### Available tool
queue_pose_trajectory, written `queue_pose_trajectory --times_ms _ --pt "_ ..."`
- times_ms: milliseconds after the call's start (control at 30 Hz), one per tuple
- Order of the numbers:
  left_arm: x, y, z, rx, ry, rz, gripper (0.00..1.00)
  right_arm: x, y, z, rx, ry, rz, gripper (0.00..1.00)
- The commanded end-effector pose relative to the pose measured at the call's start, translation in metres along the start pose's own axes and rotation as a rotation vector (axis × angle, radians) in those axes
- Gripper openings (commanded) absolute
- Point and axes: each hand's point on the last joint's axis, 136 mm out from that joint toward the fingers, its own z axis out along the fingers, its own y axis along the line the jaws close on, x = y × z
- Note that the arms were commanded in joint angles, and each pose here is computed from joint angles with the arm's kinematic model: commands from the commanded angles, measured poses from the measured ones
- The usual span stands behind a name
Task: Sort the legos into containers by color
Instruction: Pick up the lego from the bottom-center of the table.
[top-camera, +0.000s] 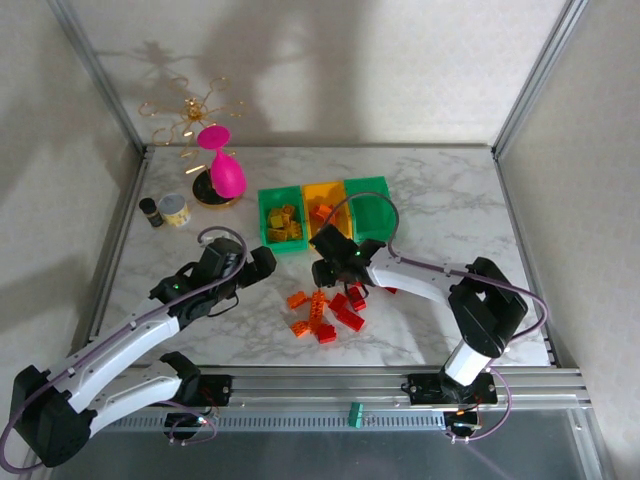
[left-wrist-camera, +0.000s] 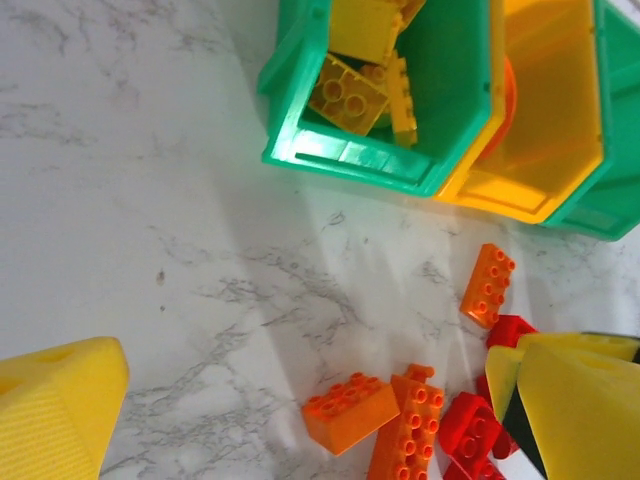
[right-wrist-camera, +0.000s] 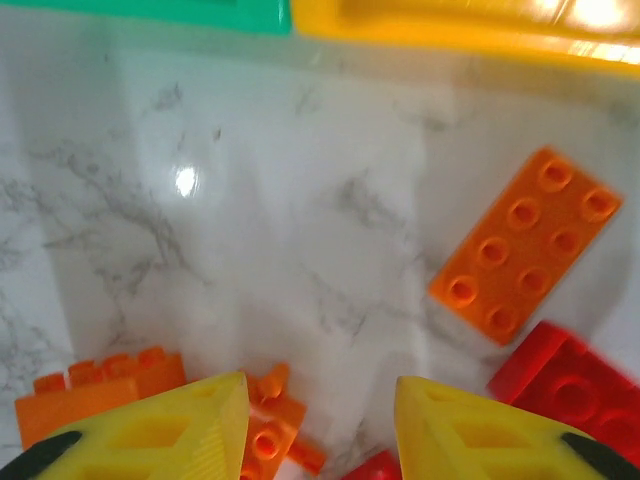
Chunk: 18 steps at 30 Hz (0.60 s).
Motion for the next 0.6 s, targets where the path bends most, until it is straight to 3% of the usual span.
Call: queue_pose_trajectory --times_ms 0,167,567 --pt "0.009 0.009 -0.001 -0.019 0.022 -0.017 1.00 0.015 0.010 0.003 0.011 0.017 0.082 0.45" --pt "0.011 0.016 0.000 -0.035 0.019 -0.017 1.00 0.030 0.014 0.016 0.044 0.053 0.097 0.54" --pt "0.011 0.019 -0.001 -0.044 0.012 -0.017 1.00 0.036 0.017 0.031 0.092 0.071 0.051 0.56"
